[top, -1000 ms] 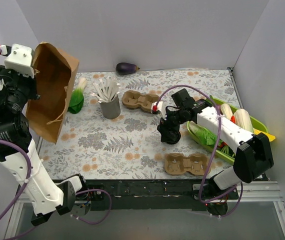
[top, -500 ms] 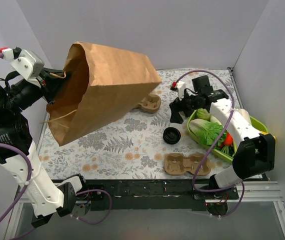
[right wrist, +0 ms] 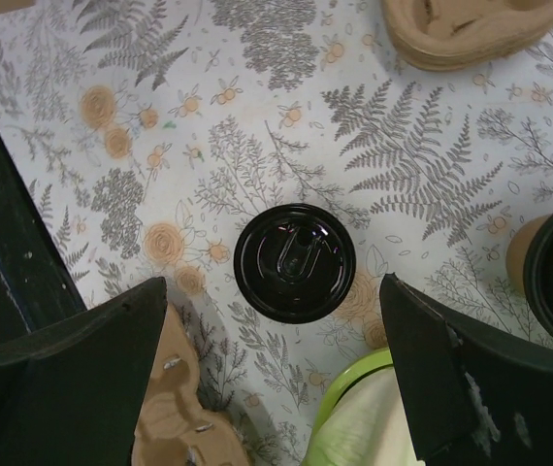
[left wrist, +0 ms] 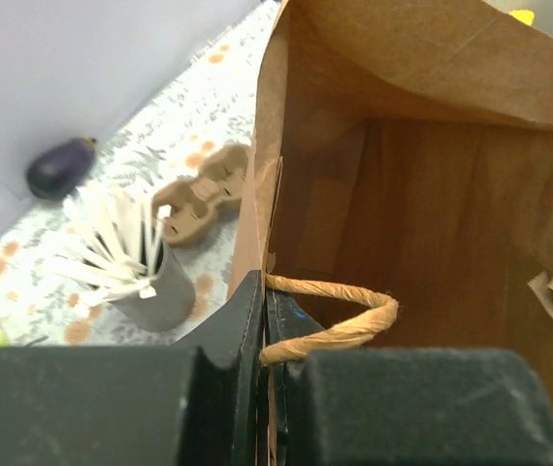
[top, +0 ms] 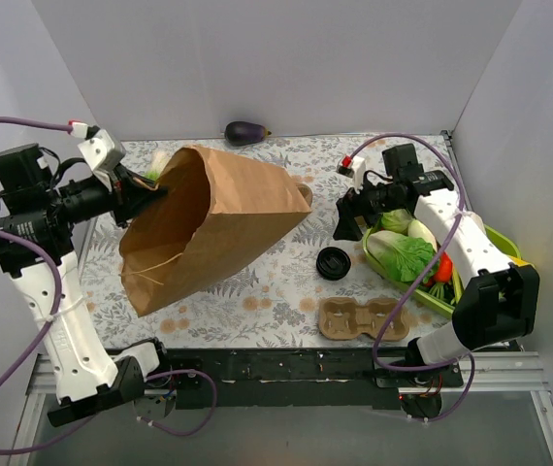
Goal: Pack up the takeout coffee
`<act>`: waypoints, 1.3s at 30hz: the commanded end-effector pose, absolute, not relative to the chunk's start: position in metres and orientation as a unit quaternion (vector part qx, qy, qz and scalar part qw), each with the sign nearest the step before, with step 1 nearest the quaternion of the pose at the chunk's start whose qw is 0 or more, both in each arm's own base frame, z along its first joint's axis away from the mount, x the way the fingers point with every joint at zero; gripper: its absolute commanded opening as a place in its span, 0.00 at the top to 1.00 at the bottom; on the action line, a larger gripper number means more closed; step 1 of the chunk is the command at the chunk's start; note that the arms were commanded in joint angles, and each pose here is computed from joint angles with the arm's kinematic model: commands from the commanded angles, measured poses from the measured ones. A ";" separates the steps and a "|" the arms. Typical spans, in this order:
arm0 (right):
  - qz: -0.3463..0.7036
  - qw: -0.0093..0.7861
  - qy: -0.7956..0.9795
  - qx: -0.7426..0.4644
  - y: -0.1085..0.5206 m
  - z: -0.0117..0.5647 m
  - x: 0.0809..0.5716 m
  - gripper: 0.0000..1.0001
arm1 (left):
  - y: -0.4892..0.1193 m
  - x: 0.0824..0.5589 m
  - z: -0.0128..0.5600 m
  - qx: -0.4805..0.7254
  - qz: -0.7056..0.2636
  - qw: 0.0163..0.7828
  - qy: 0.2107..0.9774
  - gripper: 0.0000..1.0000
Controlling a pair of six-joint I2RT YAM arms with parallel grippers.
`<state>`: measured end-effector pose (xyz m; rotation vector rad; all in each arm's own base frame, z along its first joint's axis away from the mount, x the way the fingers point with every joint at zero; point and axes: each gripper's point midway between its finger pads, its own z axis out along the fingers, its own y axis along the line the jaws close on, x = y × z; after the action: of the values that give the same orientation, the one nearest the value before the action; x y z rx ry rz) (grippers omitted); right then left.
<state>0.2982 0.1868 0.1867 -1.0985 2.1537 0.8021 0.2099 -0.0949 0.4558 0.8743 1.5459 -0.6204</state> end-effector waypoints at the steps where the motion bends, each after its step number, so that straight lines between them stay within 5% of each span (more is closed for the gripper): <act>1: 0.332 0.308 0.750 -0.483 0.192 0.215 0.271 0.02 | -0.103 0.203 0.425 0.391 -0.289 0.554 0.676 1.00; 17: 0.339 0.306 0.745 -0.487 0.188 0.208 0.251 0.02 | -0.151 0.237 0.345 0.423 -0.338 0.379 0.750 1.00; 22: 0.334 0.298 0.741 -0.501 0.184 0.211 0.242 0.02 | -0.161 0.268 0.350 0.429 -0.349 0.374 0.745 0.44; 29: 0.300 0.275 0.706 -0.580 0.172 0.202 0.212 0.02 | -0.172 0.283 0.407 0.409 -0.353 0.467 0.700 0.25; 39: 0.220 0.270 0.686 -0.639 0.147 0.160 0.191 0.03 | -0.149 0.305 0.420 0.328 -0.280 0.542 0.721 0.18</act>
<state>0.1851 0.1529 0.1641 -1.6921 1.8786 0.6806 0.2868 -0.1657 0.4167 0.8923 1.6815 -0.7887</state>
